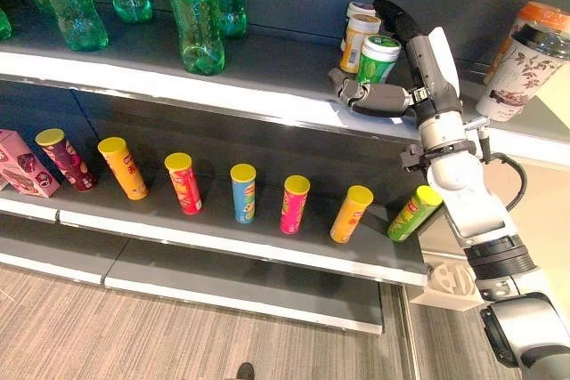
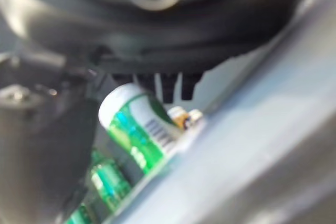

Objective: Put the goods on the table back onto the shelves and tidy them up.

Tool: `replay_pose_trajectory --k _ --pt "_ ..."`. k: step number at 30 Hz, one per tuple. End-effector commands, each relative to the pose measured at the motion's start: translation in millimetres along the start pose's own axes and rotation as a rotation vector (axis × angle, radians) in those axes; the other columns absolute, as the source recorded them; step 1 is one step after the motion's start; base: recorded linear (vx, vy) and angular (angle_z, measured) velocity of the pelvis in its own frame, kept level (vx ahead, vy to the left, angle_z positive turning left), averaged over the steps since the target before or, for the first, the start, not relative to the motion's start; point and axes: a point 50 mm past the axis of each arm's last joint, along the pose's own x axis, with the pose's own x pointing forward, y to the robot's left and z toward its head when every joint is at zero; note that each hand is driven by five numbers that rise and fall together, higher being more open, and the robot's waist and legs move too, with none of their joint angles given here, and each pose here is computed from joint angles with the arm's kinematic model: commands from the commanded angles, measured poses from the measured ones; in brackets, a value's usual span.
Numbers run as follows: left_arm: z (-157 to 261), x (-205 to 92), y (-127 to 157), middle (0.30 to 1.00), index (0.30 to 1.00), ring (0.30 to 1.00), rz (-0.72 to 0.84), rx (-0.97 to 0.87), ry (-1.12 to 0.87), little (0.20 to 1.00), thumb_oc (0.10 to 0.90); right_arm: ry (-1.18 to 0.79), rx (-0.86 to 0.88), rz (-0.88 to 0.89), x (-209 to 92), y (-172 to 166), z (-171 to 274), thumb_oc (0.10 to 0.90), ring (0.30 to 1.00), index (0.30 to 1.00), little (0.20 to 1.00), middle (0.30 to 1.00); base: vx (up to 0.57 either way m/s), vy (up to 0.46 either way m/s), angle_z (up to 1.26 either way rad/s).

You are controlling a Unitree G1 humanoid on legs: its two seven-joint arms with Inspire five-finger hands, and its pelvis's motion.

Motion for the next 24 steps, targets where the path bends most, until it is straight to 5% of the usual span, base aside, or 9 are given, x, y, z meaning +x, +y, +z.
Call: replay_pose_trajectory --k 1,24 --pt "5.0 2.0 2.6 0.900 0.900 0.900 0.023 0.056 -0.010 0.900 0.800 -0.181 0.029 -0.122 24.0 -22.3 44.3 0.800 0.900 0.900 0.900 0.900 0.00 0.000 0.00" --pt "5.6 2.5 5.4 0.900 0.900 0.900 0.047 0.057 -0.004 0.900 0.800 -0.204 0.062 -0.137 34.5 -12.3 57.1 0.800 0.900 0.900 0.900 0.900 0.00 0.000 0.00"
